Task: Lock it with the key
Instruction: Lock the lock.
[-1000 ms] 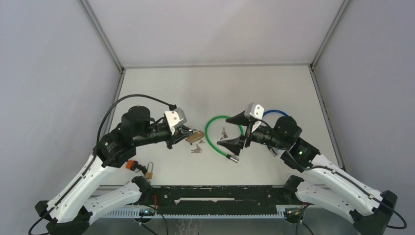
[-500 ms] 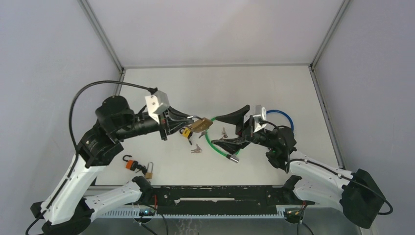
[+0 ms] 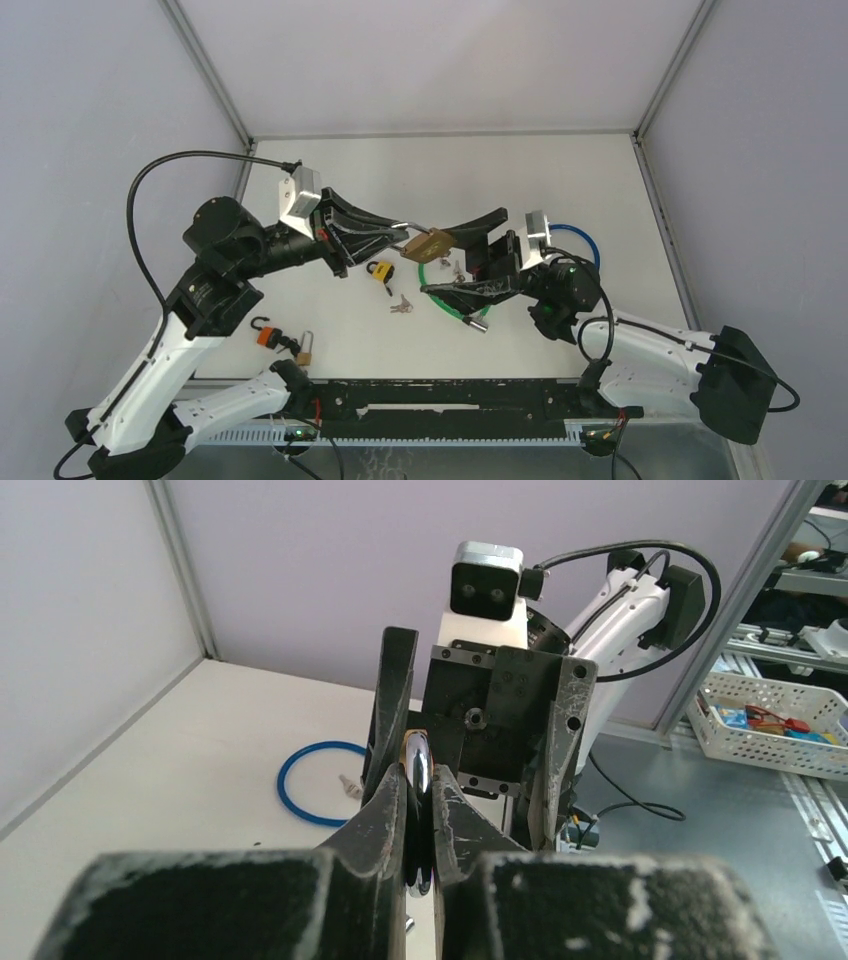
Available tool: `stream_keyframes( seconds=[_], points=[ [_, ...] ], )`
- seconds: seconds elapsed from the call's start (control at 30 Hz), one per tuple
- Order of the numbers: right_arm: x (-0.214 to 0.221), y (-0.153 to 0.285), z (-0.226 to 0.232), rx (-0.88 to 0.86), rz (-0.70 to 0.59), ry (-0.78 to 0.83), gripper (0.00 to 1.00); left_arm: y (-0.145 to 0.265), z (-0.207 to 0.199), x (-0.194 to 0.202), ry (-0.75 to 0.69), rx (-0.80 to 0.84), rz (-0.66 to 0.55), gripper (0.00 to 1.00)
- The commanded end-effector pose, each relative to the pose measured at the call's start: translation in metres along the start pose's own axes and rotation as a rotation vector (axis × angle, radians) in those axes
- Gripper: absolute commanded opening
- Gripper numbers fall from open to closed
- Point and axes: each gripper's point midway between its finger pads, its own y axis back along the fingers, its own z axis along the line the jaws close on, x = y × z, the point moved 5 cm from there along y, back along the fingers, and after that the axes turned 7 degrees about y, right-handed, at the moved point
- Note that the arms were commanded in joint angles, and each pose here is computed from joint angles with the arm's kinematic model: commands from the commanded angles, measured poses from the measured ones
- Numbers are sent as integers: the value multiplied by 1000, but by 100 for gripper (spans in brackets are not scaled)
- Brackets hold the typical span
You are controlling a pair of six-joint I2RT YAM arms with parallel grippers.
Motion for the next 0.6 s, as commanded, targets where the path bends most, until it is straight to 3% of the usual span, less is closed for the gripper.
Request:
stream_keyframes(
  seconds=[0.0,0.07,0.17,0.2,0.23,0.4,0.47,0.5,0.57],
  points=[
    [-24,-18,1,-26,-87,-12,87,3,-18,-33,-78,82,-177,0],
    [-26,-22,0,-31,-93,-25,75,3,-18,-30,-69,87,-180,0],
    [-28,-27,-1,-28,-80,-51,23,4,-19,-30,-66,91,-198,0],
    [-26,-27,-3,-15,-65,-58,8,5,-19,-29,-65,88,-200,0],
    [-26,-27,-5,-3,-57,-62,0,6,-19,-30,-70,86,-210,0],
    [-32,-16,-15,57,6,-79,0,12,-15,-15,-73,54,-201,0],
    [-34,-11,-16,79,86,-66,0,14,-6,11,-85,29,-122,0],
    [-32,-8,-17,93,149,-56,0,16,-2,24,-102,18,-83,8],
    [-23,2,-17,119,294,-15,0,22,6,50,-161,-7,-3,55]
  ],
)
